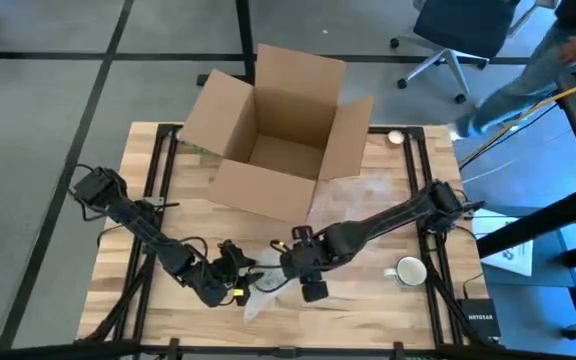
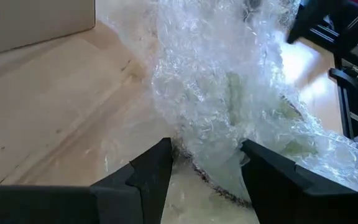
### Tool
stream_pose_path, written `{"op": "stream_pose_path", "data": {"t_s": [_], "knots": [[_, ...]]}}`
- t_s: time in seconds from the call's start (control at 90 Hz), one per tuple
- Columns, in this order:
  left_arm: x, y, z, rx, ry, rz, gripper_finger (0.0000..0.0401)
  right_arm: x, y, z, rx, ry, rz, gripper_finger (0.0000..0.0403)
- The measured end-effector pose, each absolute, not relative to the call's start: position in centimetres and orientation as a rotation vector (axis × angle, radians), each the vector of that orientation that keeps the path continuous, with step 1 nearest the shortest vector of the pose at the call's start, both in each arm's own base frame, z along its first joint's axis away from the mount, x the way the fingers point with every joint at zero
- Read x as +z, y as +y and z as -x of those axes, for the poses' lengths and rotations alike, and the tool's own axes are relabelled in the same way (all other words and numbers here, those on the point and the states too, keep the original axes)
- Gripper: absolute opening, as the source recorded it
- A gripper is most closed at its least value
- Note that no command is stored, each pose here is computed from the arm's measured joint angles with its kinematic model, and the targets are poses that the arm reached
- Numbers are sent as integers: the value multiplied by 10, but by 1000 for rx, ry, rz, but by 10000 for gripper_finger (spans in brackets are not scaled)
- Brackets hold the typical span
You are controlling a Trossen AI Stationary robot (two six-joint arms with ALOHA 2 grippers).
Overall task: Wrap mug
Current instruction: Wrap the green mug with bubble wrap
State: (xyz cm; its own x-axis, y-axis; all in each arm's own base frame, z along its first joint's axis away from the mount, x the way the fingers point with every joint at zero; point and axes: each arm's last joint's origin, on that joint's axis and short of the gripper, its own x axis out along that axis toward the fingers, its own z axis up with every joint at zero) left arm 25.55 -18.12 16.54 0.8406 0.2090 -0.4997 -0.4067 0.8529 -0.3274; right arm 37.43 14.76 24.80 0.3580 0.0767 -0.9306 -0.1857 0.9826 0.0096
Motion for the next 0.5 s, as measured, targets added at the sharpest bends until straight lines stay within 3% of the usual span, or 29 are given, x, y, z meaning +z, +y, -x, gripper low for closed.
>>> {"op": "stream_pose_path", "data": {"t_s": [0.211,0.5], "knots": [[166,-181,-256,336,465,443,170,211,143,-366,154,1051,67,156],[167,-182,-257,325,446,450,170,218,155,-366,198,963,68,156]]}}
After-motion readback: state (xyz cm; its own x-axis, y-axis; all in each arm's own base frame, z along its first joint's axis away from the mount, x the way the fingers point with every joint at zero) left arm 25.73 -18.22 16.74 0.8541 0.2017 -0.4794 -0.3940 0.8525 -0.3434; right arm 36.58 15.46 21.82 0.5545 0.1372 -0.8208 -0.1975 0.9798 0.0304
